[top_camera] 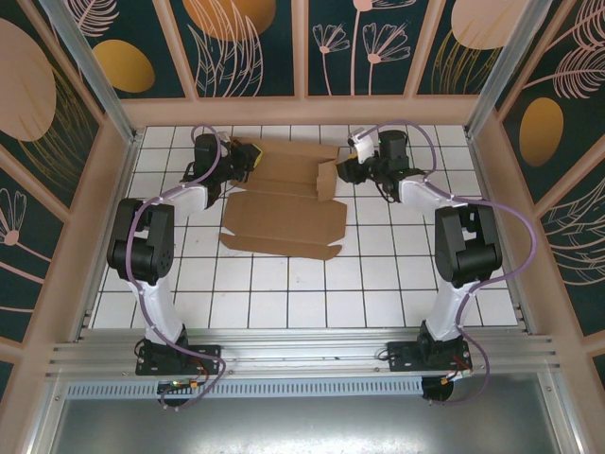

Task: Fold the paper box

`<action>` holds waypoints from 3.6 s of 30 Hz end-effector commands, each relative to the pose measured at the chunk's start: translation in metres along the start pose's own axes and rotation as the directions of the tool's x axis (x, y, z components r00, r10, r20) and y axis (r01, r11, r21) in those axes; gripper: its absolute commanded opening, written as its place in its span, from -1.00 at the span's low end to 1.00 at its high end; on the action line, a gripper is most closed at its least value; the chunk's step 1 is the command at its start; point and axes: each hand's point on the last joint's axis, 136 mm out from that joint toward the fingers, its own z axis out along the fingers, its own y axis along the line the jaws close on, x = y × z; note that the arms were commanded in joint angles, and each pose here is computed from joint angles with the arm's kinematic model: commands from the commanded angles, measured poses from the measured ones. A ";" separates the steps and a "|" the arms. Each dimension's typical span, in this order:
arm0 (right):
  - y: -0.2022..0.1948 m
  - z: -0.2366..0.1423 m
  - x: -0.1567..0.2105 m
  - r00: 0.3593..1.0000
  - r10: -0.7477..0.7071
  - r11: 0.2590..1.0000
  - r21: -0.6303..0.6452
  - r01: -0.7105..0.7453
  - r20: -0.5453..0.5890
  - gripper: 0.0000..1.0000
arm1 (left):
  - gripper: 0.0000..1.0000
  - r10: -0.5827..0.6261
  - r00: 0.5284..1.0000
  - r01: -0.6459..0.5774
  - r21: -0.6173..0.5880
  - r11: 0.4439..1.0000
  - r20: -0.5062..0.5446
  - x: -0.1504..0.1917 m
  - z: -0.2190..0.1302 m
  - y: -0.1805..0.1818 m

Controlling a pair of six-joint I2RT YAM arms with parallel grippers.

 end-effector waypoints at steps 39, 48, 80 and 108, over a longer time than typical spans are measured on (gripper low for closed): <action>0.023 0.020 0.006 0.983 -0.163 0.951 0.280 0.133 0.087 0.05 | -1.00 0.007 0.998 -0.008 -0.015 1.000 -0.062 0.012 -0.004 0.004; 0.023 0.021 0.009 0.983 -0.163 0.950 0.282 0.135 0.078 0.03 | -1.00 0.005 0.998 -0.005 -0.003 1.000 -0.063 0.012 -0.003 0.000; -0.008 0.057 0.017 1.000 0.017 0.819 0.573 -0.027 0.023 -0.75 | -1.00 -0.037 0.998 0.038 0.017 0.999 -0.058 0.017 -0.011 0.001; -0.020 0.071 0.036 0.999 0.022 0.858 0.511 -0.042 0.046 -0.59 | -1.00 -0.043 0.997 0.044 0.007 0.999 -0.058 0.017 -0.012 0.004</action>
